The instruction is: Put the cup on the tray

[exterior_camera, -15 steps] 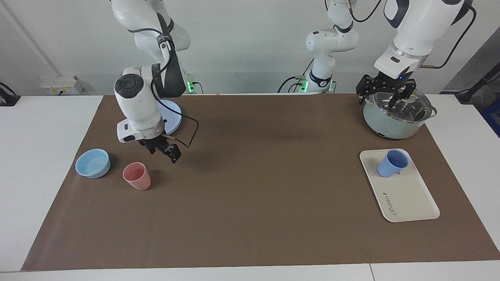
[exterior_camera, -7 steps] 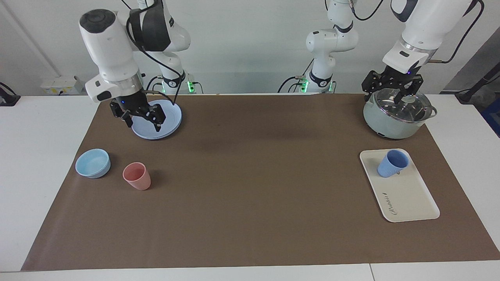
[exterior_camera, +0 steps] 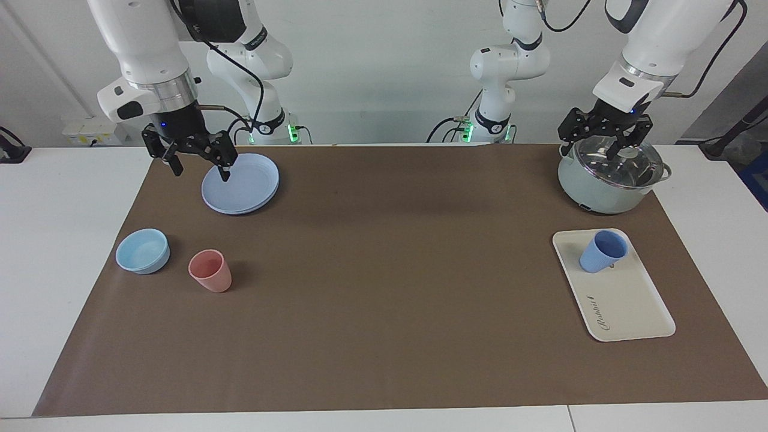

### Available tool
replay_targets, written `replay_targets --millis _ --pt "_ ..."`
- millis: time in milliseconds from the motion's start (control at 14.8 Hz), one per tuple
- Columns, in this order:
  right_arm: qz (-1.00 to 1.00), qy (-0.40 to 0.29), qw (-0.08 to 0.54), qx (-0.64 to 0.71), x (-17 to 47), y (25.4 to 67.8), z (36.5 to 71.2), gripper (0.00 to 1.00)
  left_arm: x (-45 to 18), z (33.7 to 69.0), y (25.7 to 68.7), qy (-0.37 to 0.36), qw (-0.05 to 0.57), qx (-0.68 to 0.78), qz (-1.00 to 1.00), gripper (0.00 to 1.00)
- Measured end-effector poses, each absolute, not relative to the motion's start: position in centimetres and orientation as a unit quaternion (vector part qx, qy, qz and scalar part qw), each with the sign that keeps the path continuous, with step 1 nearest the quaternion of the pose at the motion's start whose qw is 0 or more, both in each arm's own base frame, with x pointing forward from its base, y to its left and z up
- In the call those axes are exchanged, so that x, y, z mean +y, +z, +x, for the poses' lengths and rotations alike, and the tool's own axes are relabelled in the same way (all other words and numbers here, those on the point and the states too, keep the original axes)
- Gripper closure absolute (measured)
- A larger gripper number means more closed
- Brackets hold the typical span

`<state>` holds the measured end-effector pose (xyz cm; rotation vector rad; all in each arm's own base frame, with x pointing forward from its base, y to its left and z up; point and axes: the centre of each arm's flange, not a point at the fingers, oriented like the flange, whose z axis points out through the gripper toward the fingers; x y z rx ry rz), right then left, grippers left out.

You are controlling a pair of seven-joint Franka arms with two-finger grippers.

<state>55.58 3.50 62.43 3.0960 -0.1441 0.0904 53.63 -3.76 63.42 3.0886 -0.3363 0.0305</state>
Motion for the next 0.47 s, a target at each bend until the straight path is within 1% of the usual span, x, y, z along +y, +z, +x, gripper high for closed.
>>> replay_targets --millis 271,475 --pt "0.999 0.015 0.022 -0.046 3.36 62.25 54.89 0.00 -3.89 53.69 63.35 0.010 0.017 -0.112 0.994 0.00" --pt "0.999 0.015 0.023 -0.019 3.44 62.39 54.65 0.00 -4.06 53.68 63.17 0.009 0.017 -0.118 0.993 0.00"
